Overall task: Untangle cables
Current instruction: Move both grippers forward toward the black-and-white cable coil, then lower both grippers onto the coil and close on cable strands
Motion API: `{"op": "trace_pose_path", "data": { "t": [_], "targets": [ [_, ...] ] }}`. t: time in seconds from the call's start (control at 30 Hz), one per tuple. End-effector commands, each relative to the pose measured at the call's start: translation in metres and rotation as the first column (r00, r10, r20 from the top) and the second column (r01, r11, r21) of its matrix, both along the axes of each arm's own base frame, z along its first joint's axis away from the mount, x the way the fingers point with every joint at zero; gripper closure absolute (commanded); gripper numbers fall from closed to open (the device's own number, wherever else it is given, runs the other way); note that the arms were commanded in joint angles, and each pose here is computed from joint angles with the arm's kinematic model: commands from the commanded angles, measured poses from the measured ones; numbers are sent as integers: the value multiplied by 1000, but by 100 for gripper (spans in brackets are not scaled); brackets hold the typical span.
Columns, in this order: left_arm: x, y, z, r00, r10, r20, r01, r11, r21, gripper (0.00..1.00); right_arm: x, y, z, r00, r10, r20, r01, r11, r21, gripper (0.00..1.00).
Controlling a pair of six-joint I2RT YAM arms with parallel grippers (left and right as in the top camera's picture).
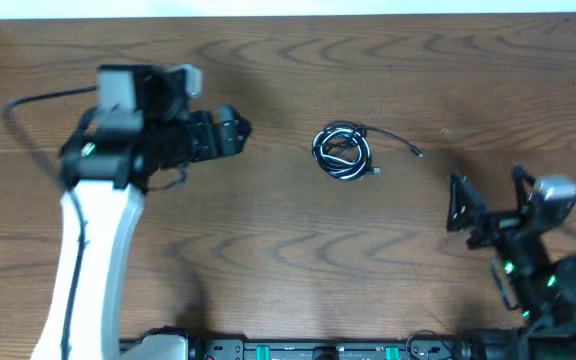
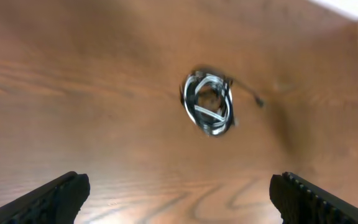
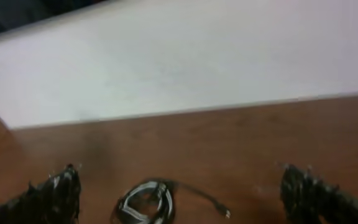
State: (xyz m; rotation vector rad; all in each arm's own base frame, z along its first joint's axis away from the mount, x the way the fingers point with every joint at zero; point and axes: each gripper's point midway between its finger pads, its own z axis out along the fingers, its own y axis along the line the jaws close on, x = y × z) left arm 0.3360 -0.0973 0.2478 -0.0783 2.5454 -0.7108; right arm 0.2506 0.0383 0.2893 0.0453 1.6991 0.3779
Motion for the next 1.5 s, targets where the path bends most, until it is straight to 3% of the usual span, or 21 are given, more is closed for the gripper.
{"op": "trace_pose_path", "data": {
  "t": [0.0,0.1,0.13,0.2,0.23,0.27,0.33,0.43,0.53,0.57,0.63,0.87,1.03,1.2,1.4,1.47],
  "targets": [
    [11,-20,-28,994,-62,-94,58,997,-44,2,17,9,21,994,55,-93,-53,998,26,1],
    [18,-32,-54,980,-85,-178,72,994,-78,2,34,19,25,973,121,-197,-120,993,20,1],
    [21,-36,-62,976,-97,-196,80,993,-90,11,39,22,25,963,137,-234,-134,991,26,1],
    [28,-44,-75,969,-120,-218,97,988,-117,66,52,25,25,949,159,-272,-153,987,44,1],
    [32,-48,-82,966,-124,-227,96,987,-131,87,56,30,24,941,186,-284,-177,983,58,1],
    [37,-52,-87,965,-126,-231,95,986,-140,92,58,36,22,928,226,-296,-212,974,77,1],
    [46,-61,-98,964,-131,-231,98,984,-147,92,62,44,12,902,279,-330,-256,960,111,1],
    [57,-75,-112,967,-147,-210,121,984,-130,90,71,49,-5,874,307,-378,-273,952,141,56],
    [68,-79,-137,969,-54,-239,45,998,-42,86,81,51,-25,843,310,-440,-257,950,176,82],
    [71,-80,-144,970,-42,-238,40,999,-13,79,84,52,-32,831,312,-460,-254,949,186,81],
    [74,-88,-157,971,-48,-234,53,998,16,66,89,56,-47,806,322,-496,-256,946,197,67],
    [76,-123,-191,966,-117,-232,124,992,16,55,105,66,-93,727,326,-605,-232,945,231,54],
    [73,-129,-212,963,-59,-262,83,993,82,55,112,68,-122,677,320,-663,-210,947,243,55],
    [66,-142,-217,961,-86,-264,115,988,99,55,117,77,-155,612,329,-719,-210,944,253,54],
    [57,-151,-233,960,-44,-277,93,981,168,56,125,98,-178,585,356,-729,-250,934,256,54],
    [55,-153,-237,959,-33,-283,88,979,182,70,127,100,-182,585,351,-731,-250,936,250,54]
  ]
}}
